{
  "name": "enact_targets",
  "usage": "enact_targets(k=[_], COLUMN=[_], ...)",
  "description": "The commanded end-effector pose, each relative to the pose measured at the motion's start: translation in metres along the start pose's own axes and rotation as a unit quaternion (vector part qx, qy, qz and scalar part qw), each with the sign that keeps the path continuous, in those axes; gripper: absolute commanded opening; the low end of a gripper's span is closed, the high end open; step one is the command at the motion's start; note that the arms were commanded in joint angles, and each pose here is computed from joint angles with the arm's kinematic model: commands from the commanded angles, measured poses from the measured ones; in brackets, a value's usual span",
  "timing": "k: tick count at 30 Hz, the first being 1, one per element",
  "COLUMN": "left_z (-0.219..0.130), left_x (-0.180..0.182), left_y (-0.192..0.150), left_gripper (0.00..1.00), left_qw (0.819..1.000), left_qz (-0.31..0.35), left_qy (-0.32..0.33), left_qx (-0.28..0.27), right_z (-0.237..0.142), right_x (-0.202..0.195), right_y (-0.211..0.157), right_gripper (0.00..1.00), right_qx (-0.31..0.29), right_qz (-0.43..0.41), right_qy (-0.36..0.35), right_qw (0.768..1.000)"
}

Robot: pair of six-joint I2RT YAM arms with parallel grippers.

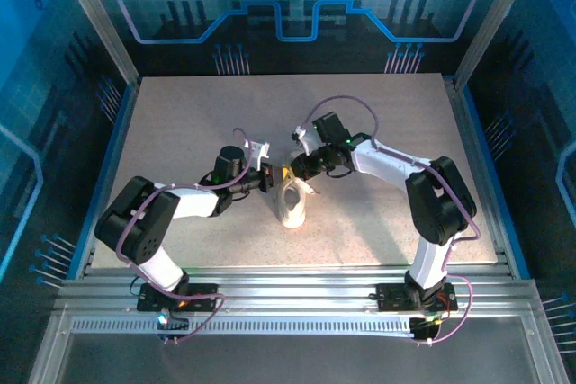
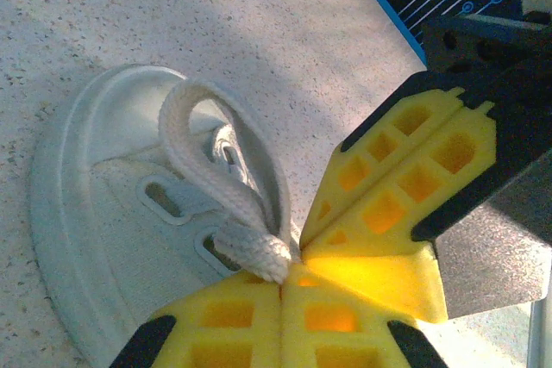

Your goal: Tie the shoes

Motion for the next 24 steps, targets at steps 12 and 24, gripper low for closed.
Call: enact_targets(k=[12, 24], left_z=[-0.007, -0.008], left_x=[-0.005, -0.009], left_y=[0.004, 0.01], left_gripper=[0.0, 0.0], left_qw=[1.0, 0.998], left_qz=[0.029, 0.047], left_qy=[-0.008, -0.018], left_qx=[-0.008, -0.022], right_z=[-0.02, -0.041], right_x=[0.013, -0.003], right_y=[0.012, 0.016], right_gripper=[0.32, 0.47], right_qx=[-0.038, -0.061], right_qz=[-0.001, 0.075], right_qy=[0.007, 0.116], right_qw=[0.999, 0.989])
Point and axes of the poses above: each hand's point on the last joint's axis, 136 mm out from that joint toward the fingers, its own z axis out along the fingers, its own x axis along the line the jaws close on, y = z × x, the point moved 4 cm from there along -z, back along the fingers, and after that the axes turned 8 degrees about z, right-handed, at the moved point
